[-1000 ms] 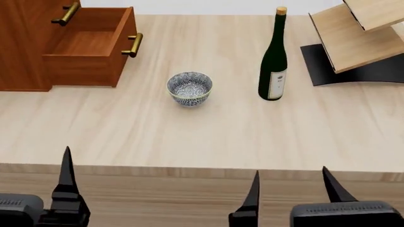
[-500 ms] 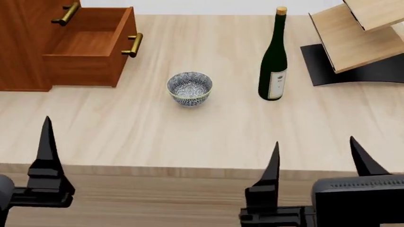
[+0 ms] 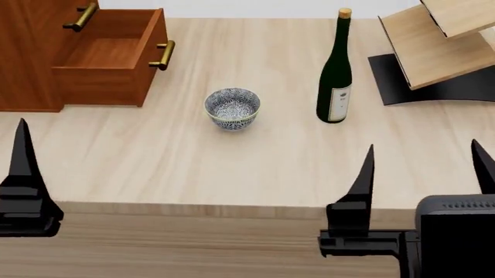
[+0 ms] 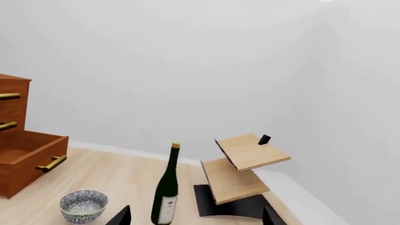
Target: Put the bowl in the bottom drawer of the cabinet.
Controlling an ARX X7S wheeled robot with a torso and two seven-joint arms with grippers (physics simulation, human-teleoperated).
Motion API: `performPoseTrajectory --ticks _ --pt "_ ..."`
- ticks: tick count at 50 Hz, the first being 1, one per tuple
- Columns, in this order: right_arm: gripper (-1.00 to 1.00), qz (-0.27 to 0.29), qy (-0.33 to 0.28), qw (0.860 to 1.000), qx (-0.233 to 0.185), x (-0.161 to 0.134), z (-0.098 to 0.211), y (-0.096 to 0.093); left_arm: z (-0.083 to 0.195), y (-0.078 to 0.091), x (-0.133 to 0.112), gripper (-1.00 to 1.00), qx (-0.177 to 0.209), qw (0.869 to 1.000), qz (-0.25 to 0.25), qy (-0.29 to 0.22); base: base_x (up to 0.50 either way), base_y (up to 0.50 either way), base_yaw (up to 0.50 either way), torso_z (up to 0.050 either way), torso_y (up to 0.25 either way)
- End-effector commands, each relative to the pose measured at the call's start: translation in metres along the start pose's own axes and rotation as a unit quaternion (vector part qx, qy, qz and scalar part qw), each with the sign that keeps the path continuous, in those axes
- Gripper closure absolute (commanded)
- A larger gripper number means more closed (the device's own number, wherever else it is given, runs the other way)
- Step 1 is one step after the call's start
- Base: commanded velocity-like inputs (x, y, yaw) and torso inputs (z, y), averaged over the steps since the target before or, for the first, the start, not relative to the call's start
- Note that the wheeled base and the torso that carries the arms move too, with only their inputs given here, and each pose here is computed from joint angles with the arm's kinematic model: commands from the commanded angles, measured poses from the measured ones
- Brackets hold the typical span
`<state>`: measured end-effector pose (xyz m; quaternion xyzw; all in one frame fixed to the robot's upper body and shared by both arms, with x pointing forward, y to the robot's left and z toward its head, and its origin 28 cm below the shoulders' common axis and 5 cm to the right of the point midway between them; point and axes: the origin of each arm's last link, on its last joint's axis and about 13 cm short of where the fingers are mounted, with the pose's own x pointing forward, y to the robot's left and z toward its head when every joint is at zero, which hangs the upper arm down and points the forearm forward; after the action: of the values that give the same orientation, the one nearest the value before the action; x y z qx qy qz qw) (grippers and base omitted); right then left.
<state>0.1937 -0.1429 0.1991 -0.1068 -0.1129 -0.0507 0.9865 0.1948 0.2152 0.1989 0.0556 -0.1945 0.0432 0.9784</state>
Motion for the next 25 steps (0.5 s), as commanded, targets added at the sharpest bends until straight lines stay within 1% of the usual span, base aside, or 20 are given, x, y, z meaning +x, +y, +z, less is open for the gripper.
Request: performPoseTrajectory --ticks 1,6,13,14,20,25 --pt "-1.00 -0.011 -0.013 1.000 -0.009 0.003 0.008 -0.004 0.004 0.003 -0.003 -1.00 0.004 1.000 0.004 -0.003 0.00 0.00 0.00 0.000 0.000" --pt "-1.00 -0.001 -0.012 1.000 -0.009 0.005 0.008 -0.003 0.008 0.004 -0.003 -1.00 0.004 1.000 0.004 -0.008 0.00 0.00 0.00 0.000 0.000" --pt "-1.00 0.000 -0.033 0.999 -0.009 0.007 0.017 -0.005 0.009 0.005 -0.003 -1.00 0.001 1.000 0.006 -0.008 0.00 0.00 0.00 0.000 0.000" --pt "-1.00 0.001 -0.035 0.999 -0.016 0.007 0.018 -0.006 0.009 0.005 -0.003 -1.00 0.002 1.000 0.005 -0.008 0.00 0.00 0.00 0.000 0.000" --pt "-1.00 0.003 -0.047 0.999 -0.020 0.006 0.021 -0.006 0.010 0.005 -0.003 -1.00 0.001 1.000 0.004 -0.010 0.00 0.00 0.00 0.000 0.000" --pt "-1.00 0.006 -0.050 0.999 -0.019 0.006 0.022 -0.006 0.012 0.006 -0.001 -1.00 0.000 1.000 0.006 -0.012 0.00 0.20 0.00 0.000 0.000"
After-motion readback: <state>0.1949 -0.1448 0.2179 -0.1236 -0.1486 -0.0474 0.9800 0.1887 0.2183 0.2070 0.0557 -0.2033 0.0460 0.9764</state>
